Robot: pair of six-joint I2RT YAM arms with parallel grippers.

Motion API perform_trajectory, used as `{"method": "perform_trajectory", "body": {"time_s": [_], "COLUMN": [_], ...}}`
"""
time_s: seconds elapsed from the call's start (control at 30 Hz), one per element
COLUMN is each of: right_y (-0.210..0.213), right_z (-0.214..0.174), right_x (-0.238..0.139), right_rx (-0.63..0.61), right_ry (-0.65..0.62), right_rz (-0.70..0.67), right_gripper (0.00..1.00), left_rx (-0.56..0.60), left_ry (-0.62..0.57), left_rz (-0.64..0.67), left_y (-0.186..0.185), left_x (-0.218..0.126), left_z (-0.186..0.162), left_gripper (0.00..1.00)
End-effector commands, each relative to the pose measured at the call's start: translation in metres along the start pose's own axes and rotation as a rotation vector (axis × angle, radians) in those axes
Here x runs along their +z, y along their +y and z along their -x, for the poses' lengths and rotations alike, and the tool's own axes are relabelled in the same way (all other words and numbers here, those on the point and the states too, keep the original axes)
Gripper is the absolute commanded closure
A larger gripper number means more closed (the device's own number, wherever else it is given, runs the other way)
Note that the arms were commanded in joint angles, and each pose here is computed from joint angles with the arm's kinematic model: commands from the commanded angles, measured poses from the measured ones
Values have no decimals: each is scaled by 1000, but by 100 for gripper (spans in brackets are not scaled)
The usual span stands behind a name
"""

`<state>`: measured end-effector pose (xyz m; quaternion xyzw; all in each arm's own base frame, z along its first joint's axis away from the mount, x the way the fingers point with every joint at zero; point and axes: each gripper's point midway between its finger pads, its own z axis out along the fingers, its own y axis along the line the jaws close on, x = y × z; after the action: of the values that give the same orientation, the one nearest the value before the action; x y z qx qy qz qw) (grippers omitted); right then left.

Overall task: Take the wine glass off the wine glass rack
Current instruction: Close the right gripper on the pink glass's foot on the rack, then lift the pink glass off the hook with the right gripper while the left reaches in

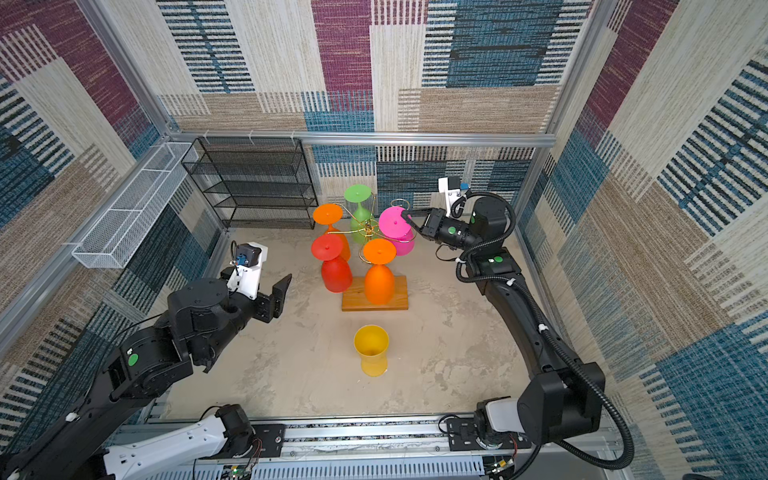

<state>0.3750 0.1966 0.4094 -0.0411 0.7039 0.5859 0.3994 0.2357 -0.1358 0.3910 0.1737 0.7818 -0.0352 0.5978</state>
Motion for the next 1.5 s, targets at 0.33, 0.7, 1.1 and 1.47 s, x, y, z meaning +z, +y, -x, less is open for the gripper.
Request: {"method": "perform_trajectory", "body": {"time_s": [0.33, 0.7, 1.1, 1.47], "right_y": [-9, -19, -2, 90], "right_z": [23, 36, 54, 57], "right_x": [10, -9, -77, -121], "right_rx": [-74, -95, -171, -421], "right_ry": [-53, -110, -242, -390], "right_rz": [-43, -107, -191, -129], "right_gripper": [100, 100, 100, 100], "left_rx": [-20, -23, -50, -98], "left_ry": [25, 33, 8, -128], "left_rz": [-12, -16, -22, -277], "left_y": [0, 0, 1, -40], "left_x": [1, 1, -2, 3], "left_z": [-7, -10, -4, 41], "left_gripper": [26, 26, 26, 26]}}
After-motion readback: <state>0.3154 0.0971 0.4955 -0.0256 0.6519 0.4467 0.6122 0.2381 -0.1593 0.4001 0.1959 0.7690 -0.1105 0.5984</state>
